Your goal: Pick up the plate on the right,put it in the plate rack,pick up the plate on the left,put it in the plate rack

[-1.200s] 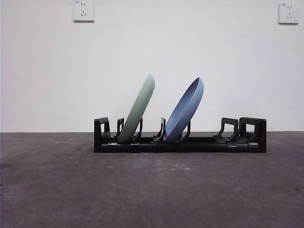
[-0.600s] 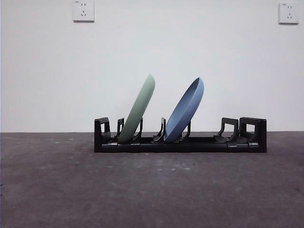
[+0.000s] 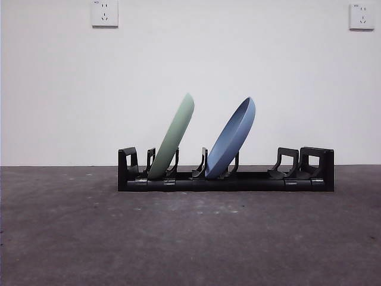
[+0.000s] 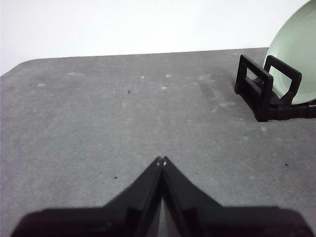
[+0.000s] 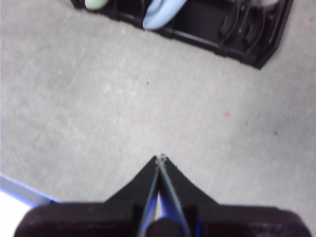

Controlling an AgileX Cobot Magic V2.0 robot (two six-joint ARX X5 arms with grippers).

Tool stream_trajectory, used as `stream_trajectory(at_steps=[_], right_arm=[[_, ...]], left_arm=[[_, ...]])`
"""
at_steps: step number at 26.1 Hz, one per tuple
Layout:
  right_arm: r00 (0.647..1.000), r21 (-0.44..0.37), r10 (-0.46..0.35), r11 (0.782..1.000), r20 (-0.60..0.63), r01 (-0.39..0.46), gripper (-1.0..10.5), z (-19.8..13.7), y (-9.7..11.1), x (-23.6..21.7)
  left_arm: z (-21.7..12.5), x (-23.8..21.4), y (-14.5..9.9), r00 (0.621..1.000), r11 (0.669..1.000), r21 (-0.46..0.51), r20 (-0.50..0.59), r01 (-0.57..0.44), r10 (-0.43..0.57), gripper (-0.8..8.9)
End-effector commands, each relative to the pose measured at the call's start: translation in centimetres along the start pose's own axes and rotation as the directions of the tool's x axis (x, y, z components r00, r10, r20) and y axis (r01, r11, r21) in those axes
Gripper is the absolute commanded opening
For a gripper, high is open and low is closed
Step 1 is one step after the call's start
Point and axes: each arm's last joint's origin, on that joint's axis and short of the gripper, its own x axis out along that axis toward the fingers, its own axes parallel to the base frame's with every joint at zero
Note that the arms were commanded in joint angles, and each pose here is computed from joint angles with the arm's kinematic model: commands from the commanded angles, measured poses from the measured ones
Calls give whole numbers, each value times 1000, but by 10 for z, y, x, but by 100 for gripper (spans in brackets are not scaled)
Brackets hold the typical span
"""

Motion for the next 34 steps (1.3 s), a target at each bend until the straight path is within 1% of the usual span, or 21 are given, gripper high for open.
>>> stream_trajectory(at_steps=[1,2,4,5,6,8,9,10,11,12,14,15,17,19,20,22,23,24,29,32,34], right_arm=[[1000,5,1,1000,19,-1,2,2,0,2],[999,1,-11,1000,37,11,2,3,0,1],[988,-35,-97,994,122,102,2,2,-8,-12],[971,-14,-134,990,197,140,2,2,-13,-22],[949,21,-146,989,279,145,2,1,-18,-33],[894,72,-122,992,431,101,2,-4,-26,-58],[864,94,-133,991,485,100,2,-9,-30,-69],[837,120,-168,985,520,123,2,-14,-33,-79],[805,141,-224,974,550,174,2,-22,-36,-89],[783,148,-265,964,563,219,2,-28,-38,-94],[712,165,-338,939,615,303,2,-41,-39,-102],[674,175,-361,928,644,330,2,-48,-39,-101],[602,199,-386,913,699,355,2,-61,-39,-93],[558,210,-393,907,731,364,2,-74,-40,-79],[542,211,-393,906,743,367,2,-81,-40,-69],[528,213,-392,905,754,368,2,-96,-42,-47],[529,213,-391,906,753,367,2,-103,-43,-35],[533,213,-392,906,750,366,2,-111,-44,-21],[579,216,-394,911,714,352,2,-151,-52,46],[591,255,-399,914,701,315,2,-172,-55,79],[595,292,-413,910,690,293,2,-183,-57,95]], left_arm=[[-3,1,0,1000,1000,-10,-4,-3,3,-3],[-3,1,0,1000,1000,-10,-4,-3,3,-3],[-3,1,0,1000,1000,-10,-4,-3,3,-3],[-3,1,0,1000,1000,-10,-4,-3,3,-3],[-3,1,0,1000,1000,-10,-4,-3,3,-3],[-3,1,0,1000,1000,-10,-4,-3,3,-3],[-3,1,0,1000,1000,-10,-4,-3,3,-3],[-3,1,0,1000,1000,-10,-4,-3,3,-3],[-3,1,0,1000,1000,-10,-4,-3,3,-3],[-3,1,0,1000,1000,-10,-4,-3,3,-3],[-3,1,0,1000,1000,-10,-5,-3,3,-3],[-3,1,0,1000,1000,-10,-5,-3,3,-3],[-3,1,0,1000,1000,-10,-7,-3,3,-3],[-3,1,0,1000,1000,-10,-8,-3,3,-3],[-3,1,0,1000,1000,-10,-8,-3,3,-3],[-3,1,0,1000,1000,-10,-8,-3,3,-3],[-3,1,0,1000,1000,-10,-8,-3,3,-3],[-3,1,0,1000,1000,-10,-8,-3,3,-3],[-3,1,0,1000,1000,-10,-8,-3,3,-3],[-3,1,0,1000,1000,-10,-8,-3,3,-3],[-3,1,0,1000,1000,-10,-8,-3,3,-3]])
